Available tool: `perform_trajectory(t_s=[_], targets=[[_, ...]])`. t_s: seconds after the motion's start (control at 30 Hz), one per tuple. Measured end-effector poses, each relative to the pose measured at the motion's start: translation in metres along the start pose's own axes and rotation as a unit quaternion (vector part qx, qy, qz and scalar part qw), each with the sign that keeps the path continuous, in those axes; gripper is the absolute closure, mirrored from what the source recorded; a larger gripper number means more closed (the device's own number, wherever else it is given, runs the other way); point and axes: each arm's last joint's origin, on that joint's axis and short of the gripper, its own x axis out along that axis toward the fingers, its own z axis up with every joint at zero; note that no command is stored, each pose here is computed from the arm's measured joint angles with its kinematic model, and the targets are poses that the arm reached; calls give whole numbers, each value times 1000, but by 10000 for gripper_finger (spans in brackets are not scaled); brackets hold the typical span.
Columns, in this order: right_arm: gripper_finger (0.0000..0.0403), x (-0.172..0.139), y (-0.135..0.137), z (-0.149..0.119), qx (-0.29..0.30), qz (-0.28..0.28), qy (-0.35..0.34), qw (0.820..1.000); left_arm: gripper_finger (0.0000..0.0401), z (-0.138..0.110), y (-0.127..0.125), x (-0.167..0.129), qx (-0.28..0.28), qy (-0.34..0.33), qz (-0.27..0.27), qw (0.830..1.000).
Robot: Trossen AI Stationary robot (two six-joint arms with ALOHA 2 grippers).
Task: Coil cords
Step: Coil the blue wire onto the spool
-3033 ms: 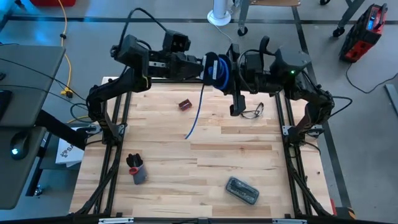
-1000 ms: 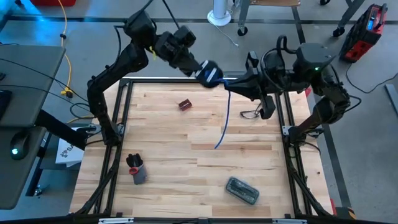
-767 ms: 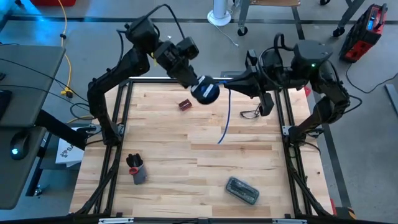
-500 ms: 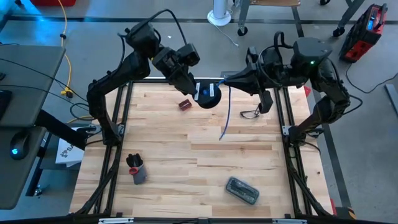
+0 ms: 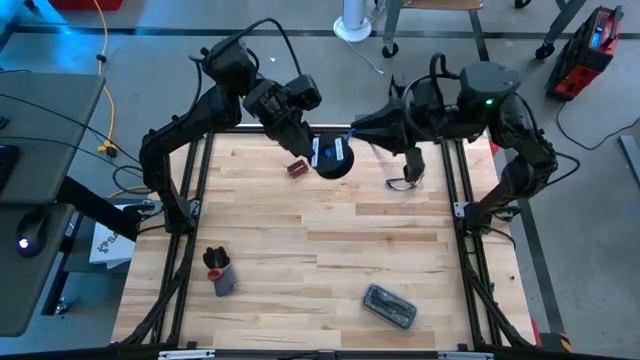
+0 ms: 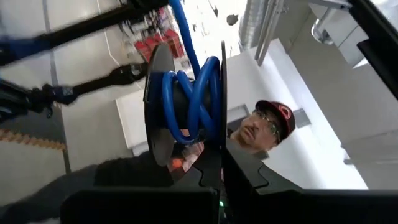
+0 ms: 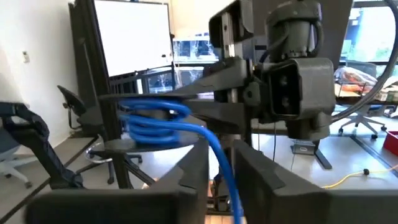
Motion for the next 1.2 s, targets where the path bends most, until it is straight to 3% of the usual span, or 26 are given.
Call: perform_trajectory(t_s=[0.2,0.4,0.53,0.7,0.87,1.2], targets=[[292,14,-2,-7,-9,0,11,1000,401,-8,0,13,-12,33,-7,999],[286,24,-7,-12,-22,-24,19,999,401,-12,-2,21,-9,51,-17,999],[286,26,-11,-11,-16,-34,12,999,401,-12,-10,21,23,27,-39,999],[286,27,-12,-8,-18,-36,-9,999,401,-12,-14,21,15,15,-51,998],[286,17,-19,-1,-53,-106,-22,993,401,-11,-15,24,1,-12,-57,998],[286,-22,-43,16,-39,-184,-54,981,401,-11,-15,28,-10,-57,-66,996]])
